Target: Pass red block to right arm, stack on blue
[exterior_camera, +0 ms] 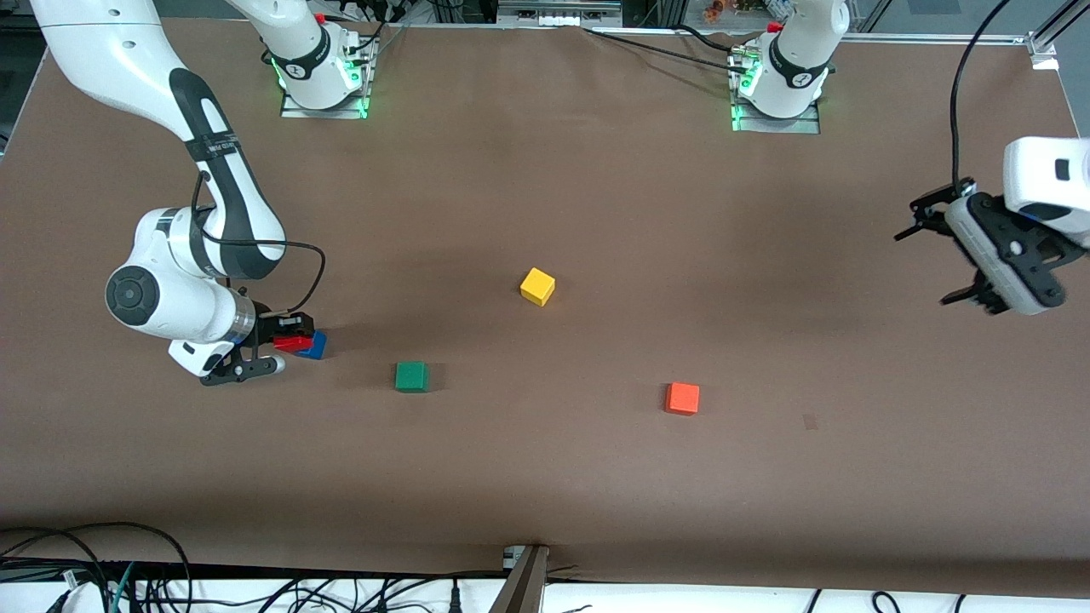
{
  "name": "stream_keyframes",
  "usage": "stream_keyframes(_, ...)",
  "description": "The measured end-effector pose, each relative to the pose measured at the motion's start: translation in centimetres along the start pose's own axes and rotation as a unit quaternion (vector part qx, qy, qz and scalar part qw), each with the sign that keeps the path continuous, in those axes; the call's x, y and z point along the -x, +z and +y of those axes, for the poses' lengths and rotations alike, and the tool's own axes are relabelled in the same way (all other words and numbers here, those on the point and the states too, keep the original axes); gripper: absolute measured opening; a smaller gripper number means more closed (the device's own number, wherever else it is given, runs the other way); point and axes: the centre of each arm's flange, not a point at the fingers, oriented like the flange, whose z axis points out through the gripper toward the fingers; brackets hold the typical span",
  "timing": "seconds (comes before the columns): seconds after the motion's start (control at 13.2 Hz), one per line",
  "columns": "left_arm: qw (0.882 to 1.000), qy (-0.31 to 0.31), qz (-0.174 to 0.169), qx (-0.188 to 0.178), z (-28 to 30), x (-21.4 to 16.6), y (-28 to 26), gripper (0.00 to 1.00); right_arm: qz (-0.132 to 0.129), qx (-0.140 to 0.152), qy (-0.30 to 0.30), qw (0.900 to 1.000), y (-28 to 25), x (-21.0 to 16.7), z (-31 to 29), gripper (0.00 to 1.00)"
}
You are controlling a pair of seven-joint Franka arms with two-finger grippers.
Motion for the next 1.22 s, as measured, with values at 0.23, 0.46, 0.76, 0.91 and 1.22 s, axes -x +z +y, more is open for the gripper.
stream_keyframes(0.23, 0.995, -0.095, -0.031, -0.017, 4.7, 0.2, -3.3, 1.0, 0.0, 0.001, 0.0, 1.0, 0.4, 0.0, 0.0, 0.56)
stream_keyframes(0.46, 0.986, -0.151, -0.05, -0.053, 9.1, -1.3, -4.9, 1.0, 0.001, 0.002, 0.0, 1.0, 0.4, 0.0, 0.1, 0.72)
stream_keyframes(0.76, 0.976, -0.193, -0.056, -0.079, 9.9, -1.3, -5.1, 1.0, 0.01, 0.004, -0.001, 1.0, -1.6, -0.2, 0.1, 1.0)
stream_keyframes(0.91, 0.954, -0.28, -0.056, -0.095, 9.3, -0.8, -5.0, 1.0, 0.011, 0.003, -0.003, 1.0, -5.7, 0.1, -0.3, 1.0)
stream_keyframes(1.22, 0.921, -0.375, -0.06, -0.088, 7.1, 0.8, -3.5, 1.0, -0.014, 0.0, 0.038, 0.999, -19.3, 2.6, -1.4, 1.0)
